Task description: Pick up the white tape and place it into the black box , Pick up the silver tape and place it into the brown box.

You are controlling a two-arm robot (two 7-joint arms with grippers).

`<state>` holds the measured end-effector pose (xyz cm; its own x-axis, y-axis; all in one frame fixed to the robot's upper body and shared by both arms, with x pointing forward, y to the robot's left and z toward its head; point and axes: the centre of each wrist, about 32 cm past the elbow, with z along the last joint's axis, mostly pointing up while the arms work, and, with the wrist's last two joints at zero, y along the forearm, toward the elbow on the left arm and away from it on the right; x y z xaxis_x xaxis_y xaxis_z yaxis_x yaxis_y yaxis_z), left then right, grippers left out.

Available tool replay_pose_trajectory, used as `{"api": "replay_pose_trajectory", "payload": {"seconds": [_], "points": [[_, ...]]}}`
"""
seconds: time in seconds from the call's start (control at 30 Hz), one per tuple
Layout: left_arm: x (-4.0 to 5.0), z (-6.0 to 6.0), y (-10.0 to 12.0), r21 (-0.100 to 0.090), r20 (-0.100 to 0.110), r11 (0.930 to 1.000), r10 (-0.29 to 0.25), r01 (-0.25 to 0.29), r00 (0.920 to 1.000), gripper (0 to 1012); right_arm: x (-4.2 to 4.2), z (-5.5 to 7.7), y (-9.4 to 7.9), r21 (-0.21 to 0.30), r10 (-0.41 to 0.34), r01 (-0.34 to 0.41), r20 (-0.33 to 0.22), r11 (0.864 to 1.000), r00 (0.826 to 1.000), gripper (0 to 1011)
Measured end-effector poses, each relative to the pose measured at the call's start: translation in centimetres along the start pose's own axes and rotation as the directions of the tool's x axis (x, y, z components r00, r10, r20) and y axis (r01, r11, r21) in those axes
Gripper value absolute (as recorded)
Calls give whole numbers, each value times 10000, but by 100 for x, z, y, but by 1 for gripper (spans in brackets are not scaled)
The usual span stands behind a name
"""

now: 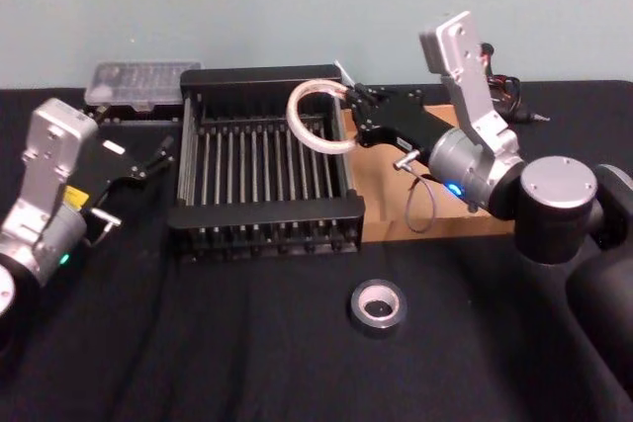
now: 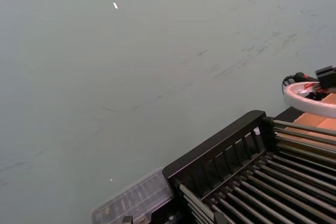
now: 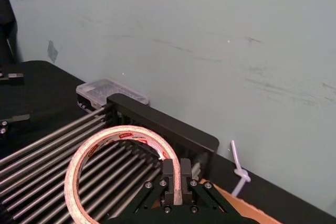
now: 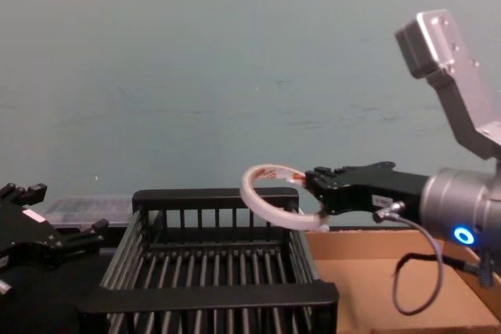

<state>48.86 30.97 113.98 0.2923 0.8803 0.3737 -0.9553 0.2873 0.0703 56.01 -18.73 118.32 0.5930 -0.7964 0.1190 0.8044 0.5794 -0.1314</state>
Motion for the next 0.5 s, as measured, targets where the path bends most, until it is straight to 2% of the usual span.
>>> {"api": "replay_pose_trajectory", "payload": {"seconds": [0.5], "points": [[0,0,0,0,0,10000,0,0,10000,1001,-68,101,302,-348,471,-451,595,9984,9971,80]]}}
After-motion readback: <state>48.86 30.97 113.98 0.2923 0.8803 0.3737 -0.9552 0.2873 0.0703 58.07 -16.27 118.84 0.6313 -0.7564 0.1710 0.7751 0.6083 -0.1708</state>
